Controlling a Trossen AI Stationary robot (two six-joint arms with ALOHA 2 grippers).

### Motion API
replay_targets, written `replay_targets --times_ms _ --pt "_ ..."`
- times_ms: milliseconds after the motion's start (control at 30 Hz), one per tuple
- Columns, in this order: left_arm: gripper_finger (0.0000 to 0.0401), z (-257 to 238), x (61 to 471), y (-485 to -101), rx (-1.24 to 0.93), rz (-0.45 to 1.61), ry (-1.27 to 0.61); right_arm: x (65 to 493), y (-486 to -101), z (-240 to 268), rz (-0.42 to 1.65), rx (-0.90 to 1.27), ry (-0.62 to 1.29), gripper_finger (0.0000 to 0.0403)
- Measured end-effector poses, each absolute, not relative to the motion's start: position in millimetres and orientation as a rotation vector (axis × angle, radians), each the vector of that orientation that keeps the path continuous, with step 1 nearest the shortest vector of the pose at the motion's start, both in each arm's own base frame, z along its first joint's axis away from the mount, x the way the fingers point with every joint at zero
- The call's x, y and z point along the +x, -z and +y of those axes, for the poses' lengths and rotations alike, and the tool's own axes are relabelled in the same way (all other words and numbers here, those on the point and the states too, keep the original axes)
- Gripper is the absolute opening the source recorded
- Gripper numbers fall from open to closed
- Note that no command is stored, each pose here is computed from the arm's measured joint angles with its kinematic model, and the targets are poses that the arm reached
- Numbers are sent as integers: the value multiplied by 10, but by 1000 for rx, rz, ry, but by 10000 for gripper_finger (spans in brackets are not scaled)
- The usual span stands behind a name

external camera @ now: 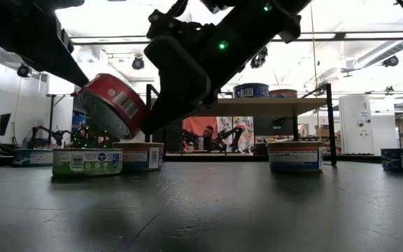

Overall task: Stack canned seafood by type on shelf
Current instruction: Put the red tuna can on the shelf

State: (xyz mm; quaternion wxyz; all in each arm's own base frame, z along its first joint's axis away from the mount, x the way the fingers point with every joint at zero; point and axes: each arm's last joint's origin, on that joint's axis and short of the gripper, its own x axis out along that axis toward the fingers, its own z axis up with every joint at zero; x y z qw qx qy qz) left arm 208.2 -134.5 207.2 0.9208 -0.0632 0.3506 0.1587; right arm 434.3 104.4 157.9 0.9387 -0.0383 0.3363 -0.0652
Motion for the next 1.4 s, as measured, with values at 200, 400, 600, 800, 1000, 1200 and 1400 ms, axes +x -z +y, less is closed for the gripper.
replay_targets --times_ms 200,400,600,800,1000,1200,1400 --pt "0 -1364 2109 -1985 -133 723 -329 4306 -1557 1066 730 -62 146 9" --pt "0 -1436 2186 -1781 -113 789 -319 4277 -1530 1057 770 -66 156 9" --pt "0 -1467 2223 -1631 -102 833 -337 4264 -1517 1051 787 -60 164 9" --pt "0 -1494 2257 -1644 -93 835 -326 4245 -1500 1046 813 -64 169 9" --pt "0 -1500 2265 -1685 -92 833 -323 4193 -1487 1016 860 -102 221 9" --pt "0 -1501 2264 -1684 -89 834 -321 4089 -1538 964 921 -160 313 9" --pt "0 -1520 2289 -1699 -107 810 -305 4039 -1563 935 961 -196 327 9"
